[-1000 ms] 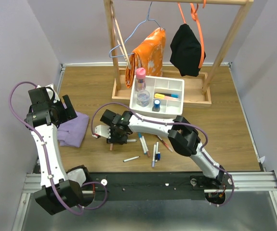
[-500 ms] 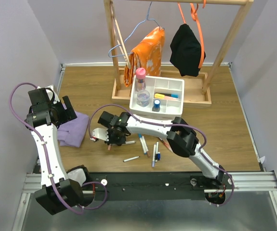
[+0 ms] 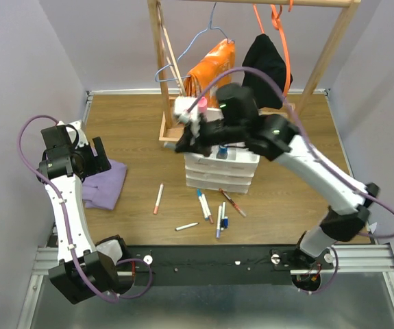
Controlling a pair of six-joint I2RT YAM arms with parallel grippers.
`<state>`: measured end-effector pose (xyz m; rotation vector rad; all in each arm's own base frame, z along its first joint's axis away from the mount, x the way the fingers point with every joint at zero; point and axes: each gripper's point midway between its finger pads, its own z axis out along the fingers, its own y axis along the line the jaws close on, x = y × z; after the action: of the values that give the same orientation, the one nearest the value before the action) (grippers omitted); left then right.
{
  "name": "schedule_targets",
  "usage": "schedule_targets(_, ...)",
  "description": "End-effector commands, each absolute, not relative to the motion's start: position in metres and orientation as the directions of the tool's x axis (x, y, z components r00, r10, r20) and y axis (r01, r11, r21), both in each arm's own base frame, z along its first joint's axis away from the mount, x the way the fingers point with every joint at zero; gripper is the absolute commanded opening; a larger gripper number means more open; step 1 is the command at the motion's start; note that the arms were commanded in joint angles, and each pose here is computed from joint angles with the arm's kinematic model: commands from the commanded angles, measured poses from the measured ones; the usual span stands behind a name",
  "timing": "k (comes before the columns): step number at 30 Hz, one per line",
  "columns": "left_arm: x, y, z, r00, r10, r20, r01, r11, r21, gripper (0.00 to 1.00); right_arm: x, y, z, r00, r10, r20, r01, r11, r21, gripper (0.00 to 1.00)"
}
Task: Sort the stationery into containers
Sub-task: Place the pen in the storage box.
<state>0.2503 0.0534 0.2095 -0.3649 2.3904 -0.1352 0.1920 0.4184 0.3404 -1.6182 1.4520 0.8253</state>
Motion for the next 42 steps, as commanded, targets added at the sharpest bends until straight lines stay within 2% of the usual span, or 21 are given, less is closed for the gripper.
schedule_targets(1, 0.255, 0.051, 0.211, -0.714, -0.261, -0.649, -0.169, 0.965, -0.201, 0.88, 0.213, 0.406, 0.405, 0.039, -0.248, -0.968, -0.987, 0.143, -0.076, 0.01)
schedule_targets(6, 0.259, 0.041, 0.218, -0.705, -0.259, -0.661, -0.123, 0.962, -0.245, 0.89, 0.271, 0.352, 0.424, 0.114, -0.242, -0.964, -0.899, 0.387, -0.204, 0.01)
schedule_targets(18, 0.255, 0.011, 0.238, -0.688, -0.169, -0.706, 0.071, 0.952, -0.297, 0.88, 0.34, 0.274, 0.406, 0.176, -0.261, -0.949, -0.764, 0.571, -0.299, 0.01)
schedule_targets(28, 0.247, -0.005, 0.239, -0.686, -0.191, -0.702, 0.077, 0.941, -0.331, 0.89, 0.397, 0.239, 0.387, 0.153, -0.26, -0.953, -0.742, 0.607, -0.285, 0.01)
schedule_targets(42, 0.237, 0.002, 0.232, -0.691, -0.19, -0.697, 0.04, 0.953, -0.3, 0.88, 0.396, 0.267, 0.357, 0.129, -0.21, -0.969, -0.849, 0.481, -0.217, 0.01)
